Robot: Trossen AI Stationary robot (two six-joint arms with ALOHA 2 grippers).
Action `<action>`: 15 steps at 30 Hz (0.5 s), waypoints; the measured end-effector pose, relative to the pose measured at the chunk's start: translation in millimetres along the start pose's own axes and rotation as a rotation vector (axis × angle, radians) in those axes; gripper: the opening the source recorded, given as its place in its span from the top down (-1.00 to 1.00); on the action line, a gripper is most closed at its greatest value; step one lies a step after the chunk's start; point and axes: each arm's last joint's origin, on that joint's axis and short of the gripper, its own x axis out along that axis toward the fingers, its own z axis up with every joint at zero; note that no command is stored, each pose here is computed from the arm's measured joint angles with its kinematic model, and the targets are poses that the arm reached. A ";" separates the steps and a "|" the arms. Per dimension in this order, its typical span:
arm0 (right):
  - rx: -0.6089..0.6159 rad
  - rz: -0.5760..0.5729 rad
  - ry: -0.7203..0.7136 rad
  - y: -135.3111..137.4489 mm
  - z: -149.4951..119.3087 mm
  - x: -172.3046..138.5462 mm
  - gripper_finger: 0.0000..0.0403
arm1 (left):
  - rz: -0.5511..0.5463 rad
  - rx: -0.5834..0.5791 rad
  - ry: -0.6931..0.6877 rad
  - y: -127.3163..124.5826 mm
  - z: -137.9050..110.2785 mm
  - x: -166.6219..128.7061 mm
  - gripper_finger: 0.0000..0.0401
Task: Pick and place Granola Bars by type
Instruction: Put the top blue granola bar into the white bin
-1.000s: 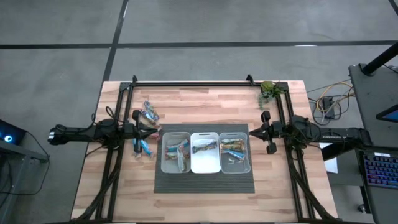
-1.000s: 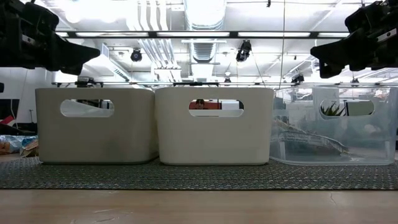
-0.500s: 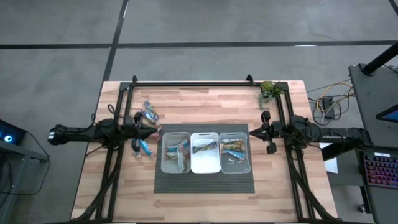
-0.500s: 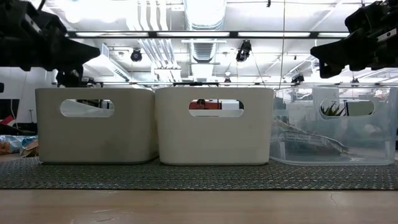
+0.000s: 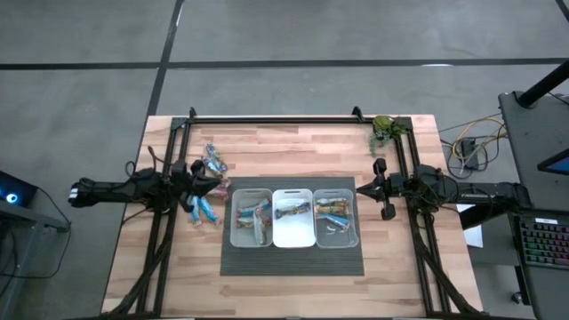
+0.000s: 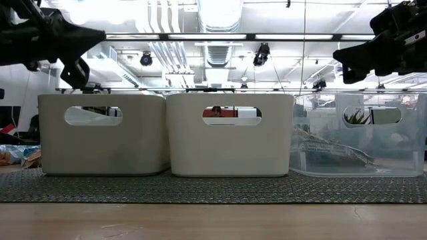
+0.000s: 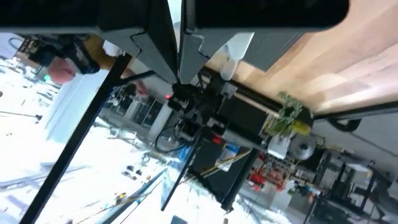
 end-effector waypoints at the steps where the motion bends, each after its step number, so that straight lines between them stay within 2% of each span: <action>1: 0.000 0.000 0.000 0.0 0.0 0.0 0.96 | -0.006 -0.004 -0.012 -0.6 1.3 0.0 1.00; 4: 0.000 0.000 0.000 0.0 0.0 0.0 0.96 | -0.002 0.002 -0.003 -0.9 1.6 0.4 1.00; 9: 0.000 0.000 0.000 0.0 0.0 0.0 0.96 | -0.003 0.080 -0.025 -5.1 10.3 0.8 1.00; 15: 0.000 0.000 0.000 0.0 0.0 0.0 0.96 | 0.025 0.139 0.022 -11.6 23.1 2.4 1.00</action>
